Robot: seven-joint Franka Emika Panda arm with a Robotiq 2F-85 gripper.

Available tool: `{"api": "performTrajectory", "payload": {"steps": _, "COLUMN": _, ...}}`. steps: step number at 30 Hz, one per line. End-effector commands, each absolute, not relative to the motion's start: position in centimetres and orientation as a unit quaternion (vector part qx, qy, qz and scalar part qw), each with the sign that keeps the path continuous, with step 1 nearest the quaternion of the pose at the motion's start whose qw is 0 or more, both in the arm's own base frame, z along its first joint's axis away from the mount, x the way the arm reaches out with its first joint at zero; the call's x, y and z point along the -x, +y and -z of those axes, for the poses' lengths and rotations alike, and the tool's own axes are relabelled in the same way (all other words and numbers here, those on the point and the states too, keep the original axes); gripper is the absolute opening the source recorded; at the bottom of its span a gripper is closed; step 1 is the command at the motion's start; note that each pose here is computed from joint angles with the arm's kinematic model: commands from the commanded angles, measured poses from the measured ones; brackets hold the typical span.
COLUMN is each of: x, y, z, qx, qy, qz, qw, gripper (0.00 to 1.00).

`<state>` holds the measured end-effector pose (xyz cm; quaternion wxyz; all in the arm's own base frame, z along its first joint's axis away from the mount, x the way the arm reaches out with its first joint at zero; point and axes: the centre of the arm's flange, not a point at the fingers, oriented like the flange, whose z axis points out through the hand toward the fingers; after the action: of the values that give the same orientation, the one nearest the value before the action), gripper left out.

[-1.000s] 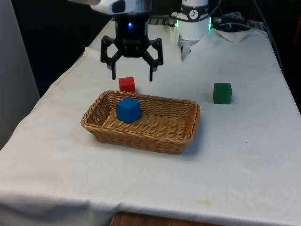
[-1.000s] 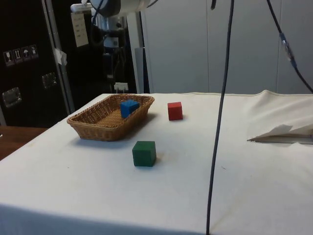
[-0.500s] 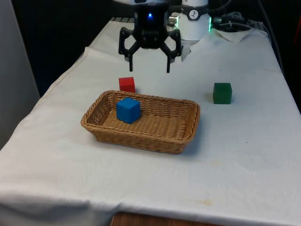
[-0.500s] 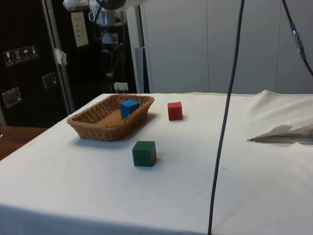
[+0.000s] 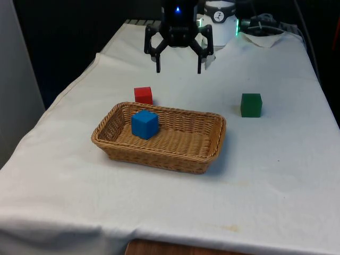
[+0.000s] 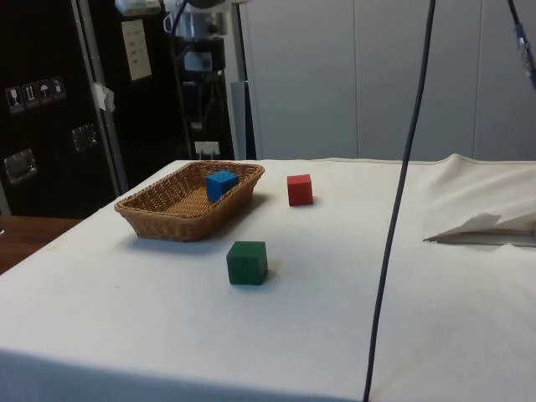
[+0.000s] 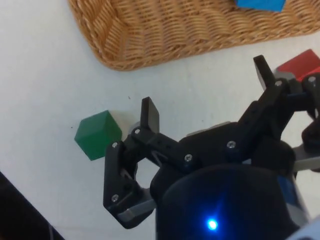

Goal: Pick up exactly two blocks and place them into the basket.

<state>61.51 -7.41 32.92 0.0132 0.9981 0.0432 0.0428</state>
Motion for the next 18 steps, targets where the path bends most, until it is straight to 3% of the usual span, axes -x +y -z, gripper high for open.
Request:
{"api": "performTrajectory", "payload": {"steps": 1, "x": -61.2, "y": -7.4, "z": -33.0, "qx": -0.998, "qy": 0.037, "qz": -0.045, "qw": 0.015, "gripper": 1.0}}
{"api": "performTrajectory", "payload": {"steps": 18, "x": -59.3, "y": -6.3, "z": -32.8, "qx": -0.999, "qy": -0.008, "qz": -0.036, "qw": -0.001, "gripper": 1.0}}
